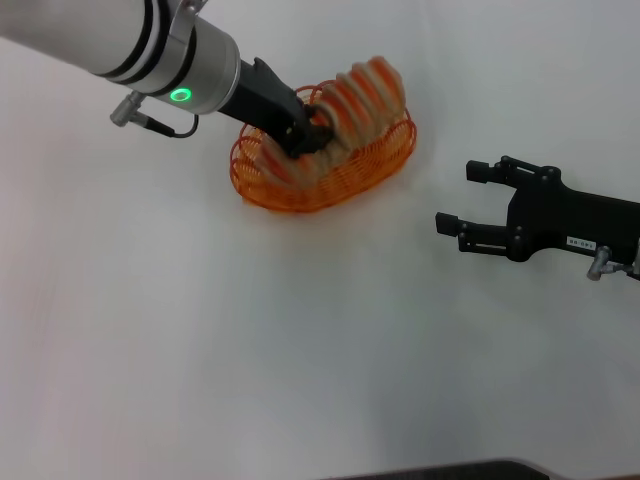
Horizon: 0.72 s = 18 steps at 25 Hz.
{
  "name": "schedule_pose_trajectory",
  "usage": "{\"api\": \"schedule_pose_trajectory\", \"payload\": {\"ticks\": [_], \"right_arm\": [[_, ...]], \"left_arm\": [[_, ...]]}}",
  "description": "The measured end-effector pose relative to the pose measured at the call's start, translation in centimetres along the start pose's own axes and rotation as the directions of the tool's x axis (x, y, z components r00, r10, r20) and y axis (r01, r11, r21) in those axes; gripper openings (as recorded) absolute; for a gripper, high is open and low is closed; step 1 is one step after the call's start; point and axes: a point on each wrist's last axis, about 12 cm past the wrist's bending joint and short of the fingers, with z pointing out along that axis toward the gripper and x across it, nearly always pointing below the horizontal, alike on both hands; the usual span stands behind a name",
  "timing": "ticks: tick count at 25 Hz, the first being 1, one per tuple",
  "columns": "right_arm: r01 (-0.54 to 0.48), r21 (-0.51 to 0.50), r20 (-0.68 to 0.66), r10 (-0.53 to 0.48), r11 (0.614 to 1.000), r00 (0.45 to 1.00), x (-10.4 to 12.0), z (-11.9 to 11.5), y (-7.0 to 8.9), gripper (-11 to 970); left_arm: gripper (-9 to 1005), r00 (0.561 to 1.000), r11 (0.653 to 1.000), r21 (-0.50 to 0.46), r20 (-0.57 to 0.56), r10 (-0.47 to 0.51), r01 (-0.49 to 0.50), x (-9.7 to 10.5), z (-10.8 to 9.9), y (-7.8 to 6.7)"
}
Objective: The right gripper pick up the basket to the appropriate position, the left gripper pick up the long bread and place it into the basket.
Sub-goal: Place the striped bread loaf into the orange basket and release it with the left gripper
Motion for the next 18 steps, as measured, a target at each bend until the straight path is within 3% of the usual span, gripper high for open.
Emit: {"api": "schedule_pose_trajectory", "payload": {"ticks": [2, 7, 12, 18], "right_arm": [[0.001, 0.0, 0.0, -0.001, 1.0, 1.0, 0.0, 0.0, 0.0, 884], [0.002, -0.001, 0.001, -0.002, 1.0, 1.0, -0.1, 0.1, -0.1, 885], [0.007, -0.003, 0.003, -0.007, 1.0, 1.0, -0.3, 0.2, -0.2, 885], [0.01, -0.004, 0.003, -0.01, 1.0, 1.0, -0.4, 0.3, -0.2, 885]], "left_arm": [[185, 1.0, 1.0, -0.008, 0.003, -0.005, 0.005, 0.0, 0.0, 0.1], [289, 1.0, 1.0, -0.013, 0.0, -0.007, 0.007, 0.1, 0.1, 0.1], [506, 1.0, 1.0, 0.002, -0.006, -0.027, 0.027, 0.4, 0.0, 0.1], [690, 0.998, 0.998, 0.006, 0.008, -0.069, 0.069, 1.3, -0.1, 0.3]]}}
